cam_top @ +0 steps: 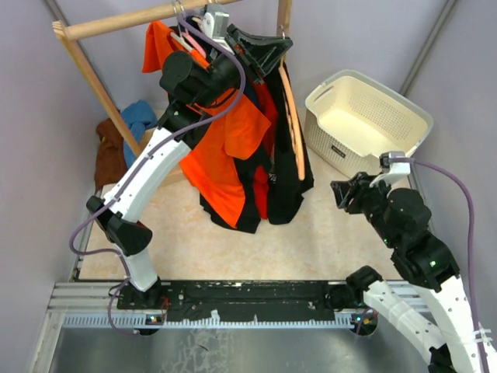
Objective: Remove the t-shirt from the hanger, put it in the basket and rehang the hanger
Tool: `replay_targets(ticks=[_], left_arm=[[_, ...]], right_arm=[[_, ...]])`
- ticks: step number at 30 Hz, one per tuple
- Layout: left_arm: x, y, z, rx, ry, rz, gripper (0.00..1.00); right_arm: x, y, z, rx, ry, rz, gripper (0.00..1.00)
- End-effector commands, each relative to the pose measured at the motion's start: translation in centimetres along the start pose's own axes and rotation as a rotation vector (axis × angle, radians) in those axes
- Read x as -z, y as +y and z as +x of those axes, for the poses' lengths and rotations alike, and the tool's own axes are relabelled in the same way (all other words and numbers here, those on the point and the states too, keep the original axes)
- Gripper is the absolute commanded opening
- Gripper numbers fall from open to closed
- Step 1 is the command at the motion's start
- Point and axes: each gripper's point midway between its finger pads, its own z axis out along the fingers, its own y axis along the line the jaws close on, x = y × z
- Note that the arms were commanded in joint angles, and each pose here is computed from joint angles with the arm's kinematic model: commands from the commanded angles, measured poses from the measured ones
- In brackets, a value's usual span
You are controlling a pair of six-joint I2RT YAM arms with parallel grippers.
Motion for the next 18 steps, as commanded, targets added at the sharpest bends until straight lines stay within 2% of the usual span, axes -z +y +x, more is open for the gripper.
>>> replay_targets(ticks=[1, 7, 12, 18], left_arm=[[1.9, -5.8, -3.3, -0.028, -0.027, 0.251, 0.00], [4.7, -9.3, -1.2, -0.002, 0.054, 0.459, 0.00], [6.8, -11.1, -0.1, 0.053, 0.103, 0.573, 0.00], [8.3, -12.2, 0.2, 0.092, 0.124, 0.625, 0.00]], right_arm=[[1.1, 2.5, -6.2, 0.051, -0.186, -0.093, 0.41], [1.1, 6.3, -11.3, 0.115, -0.332, -0.235, 0.44], [-1.0, 8.9, -13.3, 0.160, -0.333, -0.303, 0.47], [-2.3, 11.8, -14.4, 0.171, -0.337, -0.414, 0.48]])
